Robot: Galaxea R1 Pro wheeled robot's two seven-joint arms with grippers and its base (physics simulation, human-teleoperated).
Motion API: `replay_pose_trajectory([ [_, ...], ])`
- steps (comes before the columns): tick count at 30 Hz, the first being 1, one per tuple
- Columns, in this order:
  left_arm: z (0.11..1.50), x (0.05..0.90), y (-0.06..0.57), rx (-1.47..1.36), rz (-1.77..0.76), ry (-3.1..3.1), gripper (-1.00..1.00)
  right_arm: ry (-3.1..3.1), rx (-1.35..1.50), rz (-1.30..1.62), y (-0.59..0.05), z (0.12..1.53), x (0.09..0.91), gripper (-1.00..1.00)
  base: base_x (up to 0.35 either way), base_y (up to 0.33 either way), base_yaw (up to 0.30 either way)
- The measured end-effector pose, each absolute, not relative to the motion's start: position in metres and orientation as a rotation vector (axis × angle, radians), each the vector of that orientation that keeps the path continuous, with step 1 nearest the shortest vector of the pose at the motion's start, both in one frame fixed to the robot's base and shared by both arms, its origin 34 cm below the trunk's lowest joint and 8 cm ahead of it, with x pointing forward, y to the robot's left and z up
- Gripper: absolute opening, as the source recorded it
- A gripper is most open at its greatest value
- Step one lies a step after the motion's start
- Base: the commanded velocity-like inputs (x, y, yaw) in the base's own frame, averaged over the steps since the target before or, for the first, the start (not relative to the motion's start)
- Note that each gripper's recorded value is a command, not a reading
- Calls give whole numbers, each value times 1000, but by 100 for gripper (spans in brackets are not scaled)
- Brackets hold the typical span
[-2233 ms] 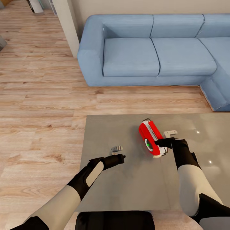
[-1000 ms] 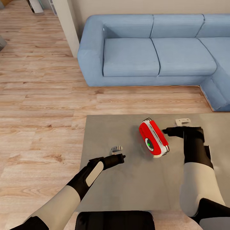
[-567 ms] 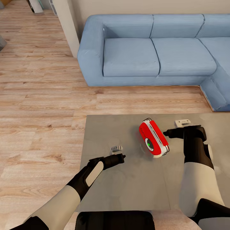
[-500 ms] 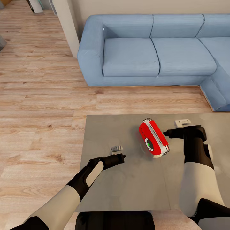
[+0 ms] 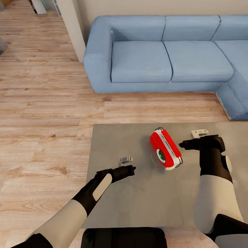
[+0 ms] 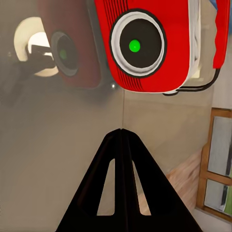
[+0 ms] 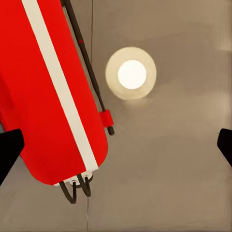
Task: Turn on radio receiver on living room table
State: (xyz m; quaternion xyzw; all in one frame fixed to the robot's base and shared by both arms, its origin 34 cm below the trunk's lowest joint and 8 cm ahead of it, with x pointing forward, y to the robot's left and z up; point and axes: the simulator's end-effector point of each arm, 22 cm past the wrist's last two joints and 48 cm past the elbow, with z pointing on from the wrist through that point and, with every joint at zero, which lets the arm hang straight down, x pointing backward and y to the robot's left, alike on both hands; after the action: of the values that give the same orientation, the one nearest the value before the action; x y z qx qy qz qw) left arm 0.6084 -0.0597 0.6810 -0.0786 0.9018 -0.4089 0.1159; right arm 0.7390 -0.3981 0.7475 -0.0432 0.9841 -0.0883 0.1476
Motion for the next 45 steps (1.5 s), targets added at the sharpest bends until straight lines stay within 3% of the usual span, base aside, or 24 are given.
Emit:
replay_pose_trajectory([
  [13, 675, 603, -57, -232, -1188, 2661, -100, 2836, -132, -203, -390, 746, 738, 100, 0, 0, 0],
  [32, 681, 607, -59, -223, -1199, 2648, -100, 2834, -134, -194, -389, 747, 739, 100, -320, 0, 0],
  [45, 680, 607, -58, -228, -1193, 2647, -100, 2830, -129, -191, -389, 748, 740, 100, -32, 0, 0],
])
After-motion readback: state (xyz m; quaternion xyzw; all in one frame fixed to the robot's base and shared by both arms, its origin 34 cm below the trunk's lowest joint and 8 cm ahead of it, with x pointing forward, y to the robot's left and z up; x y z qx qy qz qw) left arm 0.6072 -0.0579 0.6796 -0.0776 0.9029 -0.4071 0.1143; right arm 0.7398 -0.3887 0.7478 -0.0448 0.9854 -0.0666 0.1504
